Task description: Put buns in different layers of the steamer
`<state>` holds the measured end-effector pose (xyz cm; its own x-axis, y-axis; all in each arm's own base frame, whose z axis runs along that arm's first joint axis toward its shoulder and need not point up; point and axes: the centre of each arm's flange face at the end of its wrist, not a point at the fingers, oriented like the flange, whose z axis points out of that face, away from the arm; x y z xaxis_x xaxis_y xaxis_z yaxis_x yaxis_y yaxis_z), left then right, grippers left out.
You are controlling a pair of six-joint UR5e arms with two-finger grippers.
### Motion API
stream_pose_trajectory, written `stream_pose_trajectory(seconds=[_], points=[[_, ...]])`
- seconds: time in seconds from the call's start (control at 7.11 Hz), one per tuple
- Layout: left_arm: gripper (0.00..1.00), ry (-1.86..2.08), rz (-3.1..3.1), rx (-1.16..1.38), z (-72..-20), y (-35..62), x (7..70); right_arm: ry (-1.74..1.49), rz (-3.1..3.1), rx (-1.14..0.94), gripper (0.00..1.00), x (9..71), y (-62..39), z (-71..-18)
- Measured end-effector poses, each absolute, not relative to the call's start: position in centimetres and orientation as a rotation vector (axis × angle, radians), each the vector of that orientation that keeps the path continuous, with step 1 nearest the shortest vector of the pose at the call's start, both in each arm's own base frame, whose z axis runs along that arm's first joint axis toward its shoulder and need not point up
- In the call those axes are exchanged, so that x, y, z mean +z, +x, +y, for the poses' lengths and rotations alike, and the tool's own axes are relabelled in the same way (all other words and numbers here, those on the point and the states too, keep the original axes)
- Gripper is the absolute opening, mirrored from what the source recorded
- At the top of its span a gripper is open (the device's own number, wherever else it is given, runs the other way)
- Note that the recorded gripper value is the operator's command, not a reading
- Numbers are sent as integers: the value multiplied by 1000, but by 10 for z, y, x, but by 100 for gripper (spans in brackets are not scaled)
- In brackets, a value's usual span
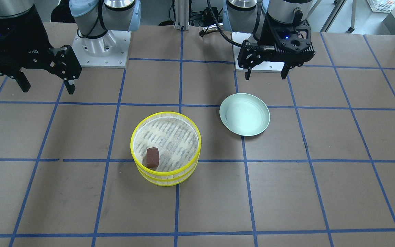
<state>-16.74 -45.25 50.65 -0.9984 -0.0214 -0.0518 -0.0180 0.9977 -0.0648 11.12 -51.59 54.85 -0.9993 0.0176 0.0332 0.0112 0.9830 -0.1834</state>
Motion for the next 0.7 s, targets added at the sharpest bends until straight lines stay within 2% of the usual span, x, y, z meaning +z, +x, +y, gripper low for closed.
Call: stream_pose_trajectory(seconds=[0.7], points=[[100, -37, 3080, -93, -453, -165, 506, -21, -3096, 278, 100, 548, 111, -516]])
